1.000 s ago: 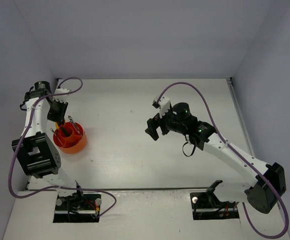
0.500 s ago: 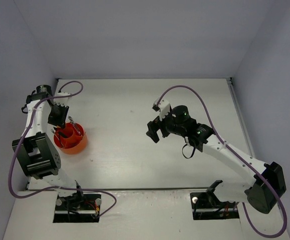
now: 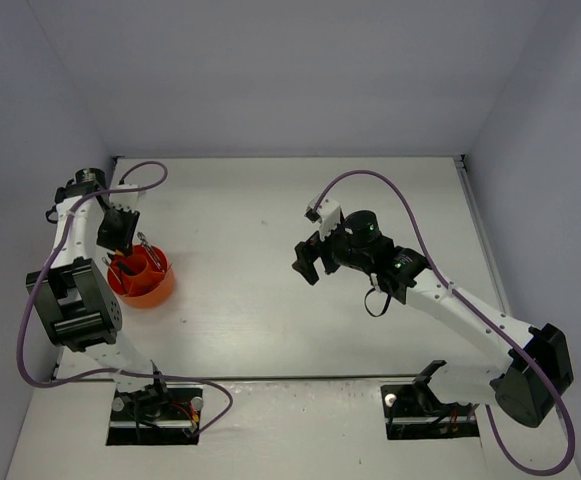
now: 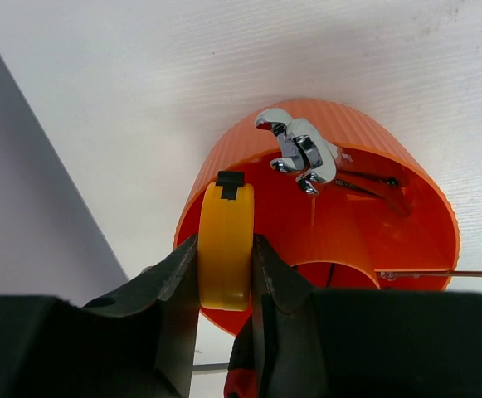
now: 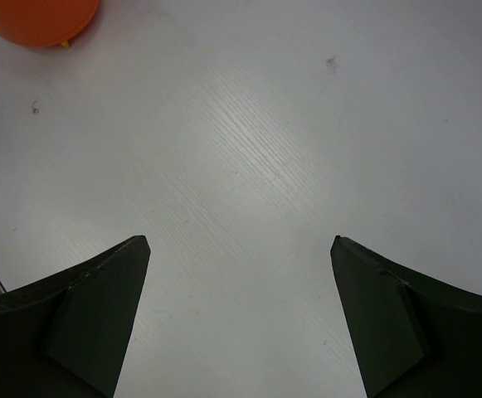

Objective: Sort the tools into containers

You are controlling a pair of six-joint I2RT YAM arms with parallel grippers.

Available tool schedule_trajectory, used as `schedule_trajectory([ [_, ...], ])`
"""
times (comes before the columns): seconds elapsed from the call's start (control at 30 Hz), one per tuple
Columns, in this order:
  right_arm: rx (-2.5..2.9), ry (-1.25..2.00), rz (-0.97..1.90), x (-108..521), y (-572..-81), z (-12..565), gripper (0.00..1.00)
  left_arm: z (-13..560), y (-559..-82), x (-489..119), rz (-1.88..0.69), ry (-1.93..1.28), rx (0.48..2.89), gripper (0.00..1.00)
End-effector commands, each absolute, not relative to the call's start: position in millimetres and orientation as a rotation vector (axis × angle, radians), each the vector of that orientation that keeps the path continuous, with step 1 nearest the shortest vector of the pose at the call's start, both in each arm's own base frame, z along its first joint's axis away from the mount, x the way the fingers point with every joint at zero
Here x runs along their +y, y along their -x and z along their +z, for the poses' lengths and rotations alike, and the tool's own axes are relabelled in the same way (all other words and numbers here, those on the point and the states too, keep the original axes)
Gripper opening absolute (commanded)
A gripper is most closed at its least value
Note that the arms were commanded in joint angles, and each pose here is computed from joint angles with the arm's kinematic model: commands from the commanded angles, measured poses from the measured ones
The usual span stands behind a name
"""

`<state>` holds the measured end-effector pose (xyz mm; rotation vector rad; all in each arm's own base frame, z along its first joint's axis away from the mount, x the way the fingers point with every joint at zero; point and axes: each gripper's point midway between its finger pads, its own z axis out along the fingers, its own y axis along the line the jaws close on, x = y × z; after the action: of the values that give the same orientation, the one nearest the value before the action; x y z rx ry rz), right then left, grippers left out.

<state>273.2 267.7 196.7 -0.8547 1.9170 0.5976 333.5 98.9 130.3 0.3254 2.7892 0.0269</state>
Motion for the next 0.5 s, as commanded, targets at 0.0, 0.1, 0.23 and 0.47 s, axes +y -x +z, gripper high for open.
schedule_trajectory([
  [0.0,1.825,0.829,0.587,272.1,-285.3,220.8,0.88,148.3,-346.4,101.9,0.087,-0.338,2.728,0.23],
  [0.1,1.825,0.832,0.587,272.8,-285.8,220.3,0.88,151.6,-346.4,102.7,0.103,-0.344,2.72,0.27],
  [0.23,1.824,0.835,0.59,273.4,-285.5,220.4,0.88,153.3,-345.4,101.6,0.107,-0.359,2.716,0.28],
  [0.47,1.82,0.836,0.588,273.3,-285.4,221.3,0.88,152.9,-341.1,94.9,0.195,-0.478,2.726,0.3],
])
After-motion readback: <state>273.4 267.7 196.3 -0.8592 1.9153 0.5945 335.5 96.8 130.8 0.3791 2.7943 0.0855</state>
